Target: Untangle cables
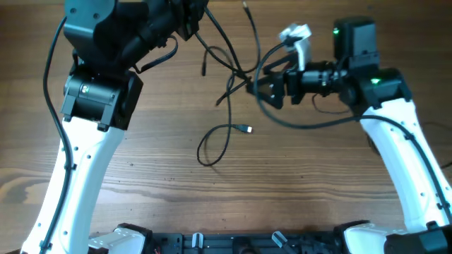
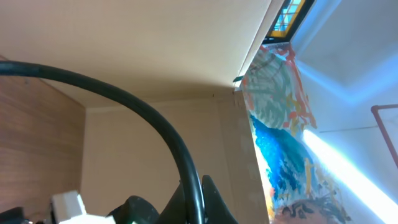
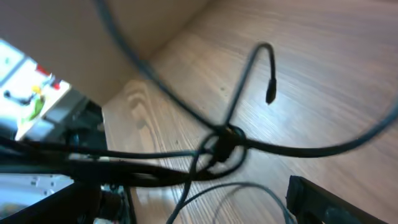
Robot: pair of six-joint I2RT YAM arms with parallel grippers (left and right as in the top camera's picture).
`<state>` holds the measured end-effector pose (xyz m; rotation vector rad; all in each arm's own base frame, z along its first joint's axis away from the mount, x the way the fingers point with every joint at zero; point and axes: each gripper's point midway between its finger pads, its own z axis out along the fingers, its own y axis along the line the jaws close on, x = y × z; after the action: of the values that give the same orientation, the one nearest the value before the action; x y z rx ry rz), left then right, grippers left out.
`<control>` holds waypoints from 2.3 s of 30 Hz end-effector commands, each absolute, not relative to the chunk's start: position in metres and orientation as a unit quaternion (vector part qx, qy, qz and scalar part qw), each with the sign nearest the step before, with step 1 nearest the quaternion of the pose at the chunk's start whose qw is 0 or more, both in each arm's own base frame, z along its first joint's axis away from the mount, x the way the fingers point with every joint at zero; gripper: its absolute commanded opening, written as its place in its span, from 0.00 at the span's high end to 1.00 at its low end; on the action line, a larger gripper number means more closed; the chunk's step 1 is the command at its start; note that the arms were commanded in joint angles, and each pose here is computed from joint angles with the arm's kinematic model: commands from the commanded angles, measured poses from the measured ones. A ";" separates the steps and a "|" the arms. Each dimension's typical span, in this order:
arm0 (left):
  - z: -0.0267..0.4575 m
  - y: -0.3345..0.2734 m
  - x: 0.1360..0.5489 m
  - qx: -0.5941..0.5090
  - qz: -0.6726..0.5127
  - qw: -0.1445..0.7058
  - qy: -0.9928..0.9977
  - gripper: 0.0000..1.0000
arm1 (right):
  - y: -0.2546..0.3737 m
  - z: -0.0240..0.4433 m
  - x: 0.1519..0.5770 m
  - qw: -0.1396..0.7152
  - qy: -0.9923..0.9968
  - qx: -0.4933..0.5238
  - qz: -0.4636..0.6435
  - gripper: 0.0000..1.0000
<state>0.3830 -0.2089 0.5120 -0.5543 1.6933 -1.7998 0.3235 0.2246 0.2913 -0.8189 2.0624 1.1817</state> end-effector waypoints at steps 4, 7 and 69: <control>0.515 -0.207 0.384 -0.215 -0.680 0.304 0.631 0.96 | 0.248 0.304 0.317 0.335 0.740 -0.372 0.449 0.04; 0.515 -0.208 0.383 -0.213 -0.681 0.303 0.632 0.96 | 0.251 0.313 0.323 0.360 0.725 -0.381 0.447 0.11; 0.127 -0.289 0.354 0.024 -0.228 0.077 0.970 0.94 | 0.150 0.261 0.357 0.219 0.887 0.001 0.408 0.96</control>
<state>0.3471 -0.3044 0.1369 0.1088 2.9030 -0.8552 0.3555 0.1484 0.2545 0.0455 2.4796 1.1063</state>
